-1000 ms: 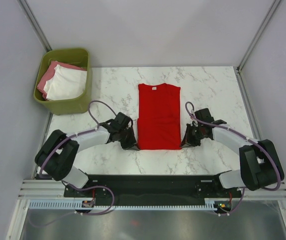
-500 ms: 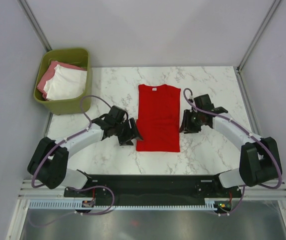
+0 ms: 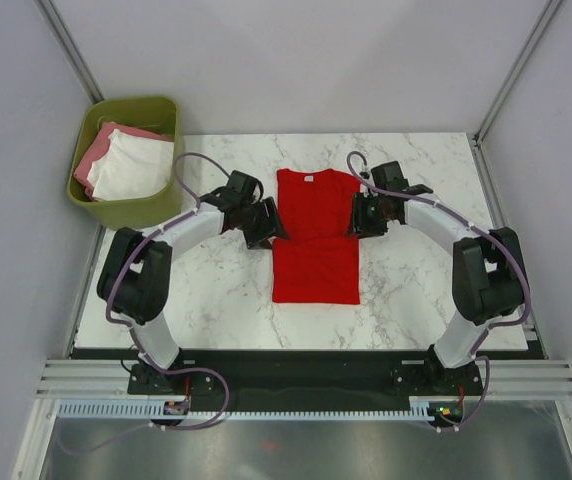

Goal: Fold and stack the t-shirts
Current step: Fold the tshirt

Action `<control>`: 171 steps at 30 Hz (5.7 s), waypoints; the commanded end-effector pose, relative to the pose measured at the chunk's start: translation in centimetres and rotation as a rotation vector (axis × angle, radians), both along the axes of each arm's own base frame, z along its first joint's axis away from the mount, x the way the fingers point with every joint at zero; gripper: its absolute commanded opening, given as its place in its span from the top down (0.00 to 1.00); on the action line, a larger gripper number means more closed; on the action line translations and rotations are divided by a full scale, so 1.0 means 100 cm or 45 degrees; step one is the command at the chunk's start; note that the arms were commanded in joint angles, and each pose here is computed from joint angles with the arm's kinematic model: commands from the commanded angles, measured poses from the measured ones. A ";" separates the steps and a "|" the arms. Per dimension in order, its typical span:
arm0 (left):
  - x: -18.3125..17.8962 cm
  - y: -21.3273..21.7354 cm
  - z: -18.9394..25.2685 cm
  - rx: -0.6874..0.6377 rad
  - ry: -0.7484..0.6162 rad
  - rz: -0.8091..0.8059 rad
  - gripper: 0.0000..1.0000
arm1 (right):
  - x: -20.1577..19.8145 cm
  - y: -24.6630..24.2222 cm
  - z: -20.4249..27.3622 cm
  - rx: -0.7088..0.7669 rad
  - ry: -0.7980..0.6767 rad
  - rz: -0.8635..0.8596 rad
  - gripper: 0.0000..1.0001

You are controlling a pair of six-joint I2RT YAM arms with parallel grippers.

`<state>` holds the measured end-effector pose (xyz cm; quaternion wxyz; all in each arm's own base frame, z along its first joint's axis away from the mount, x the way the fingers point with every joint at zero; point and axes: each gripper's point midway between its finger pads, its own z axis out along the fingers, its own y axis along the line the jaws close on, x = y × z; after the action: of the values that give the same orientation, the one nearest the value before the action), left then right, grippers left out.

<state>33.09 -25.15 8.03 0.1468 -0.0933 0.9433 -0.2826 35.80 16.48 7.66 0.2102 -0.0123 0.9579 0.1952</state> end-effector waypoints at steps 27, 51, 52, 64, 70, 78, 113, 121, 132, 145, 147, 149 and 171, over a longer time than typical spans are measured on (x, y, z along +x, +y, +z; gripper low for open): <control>0.042 0.005 -0.033 0.039 0.035 -0.102 0.72 | 0.001 0.022 0.006 0.038 -0.025 0.040 1.00; 0.036 0.013 -0.041 0.086 0.054 -0.071 0.92 | -0.005 0.019 0.016 0.039 -0.020 0.037 1.00; 0.036 0.013 -0.038 0.082 0.045 -0.077 0.96 | -0.005 0.020 0.018 0.043 -0.024 0.038 1.00; 0.028 0.016 0.013 0.027 -0.102 -0.095 0.98 | -0.015 -0.001 0.034 -0.035 -0.088 -0.045 1.00; 0.036 0.009 0.004 0.022 -0.077 -0.113 0.98 | -0.010 -0.016 0.022 -0.082 -0.063 -0.099 1.00; 0.058 0.002 -0.016 0.039 -0.053 -0.114 0.98 | 0.015 -0.021 0.002 -0.143 -0.034 -0.144 1.00; -0.135 0.025 -0.027 -0.054 0.128 -0.083 0.34 | -0.172 -0.015 -0.035 0.218 0.226 -0.211 0.48; -0.137 0.023 -0.037 -0.056 0.166 -0.085 0.35 | -0.169 -0.006 -0.044 0.245 0.236 -0.200 0.49; -0.139 0.022 -0.056 -0.025 0.220 -0.088 0.44 | -0.157 0.001 -0.056 0.233 0.258 -0.192 0.55; -0.137 0.011 -0.072 0.031 0.264 -0.103 0.54 | -0.148 0.005 -0.057 0.232 0.261 -0.190 0.70; -0.136 0.009 -0.073 0.039 0.263 -0.104 0.55 | -0.148 0.006 -0.057 0.233 0.264 -0.189 0.72; -0.136 0.007 -0.076 0.050 0.273 -0.102 0.61 | -0.148 0.007 -0.057 0.231 0.265 -0.184 0.73; -0.150 0.012 -0.076 0.065 0.293 -0.121 0.98 | -0.162 0.002 -0.051 0.218 0.287 -0.156 1.00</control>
<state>19.22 -25.12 1.26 0.0264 -0.0757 0.9561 -0.2818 19.73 16.66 1.52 0.1048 0.0994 0.9541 0.2623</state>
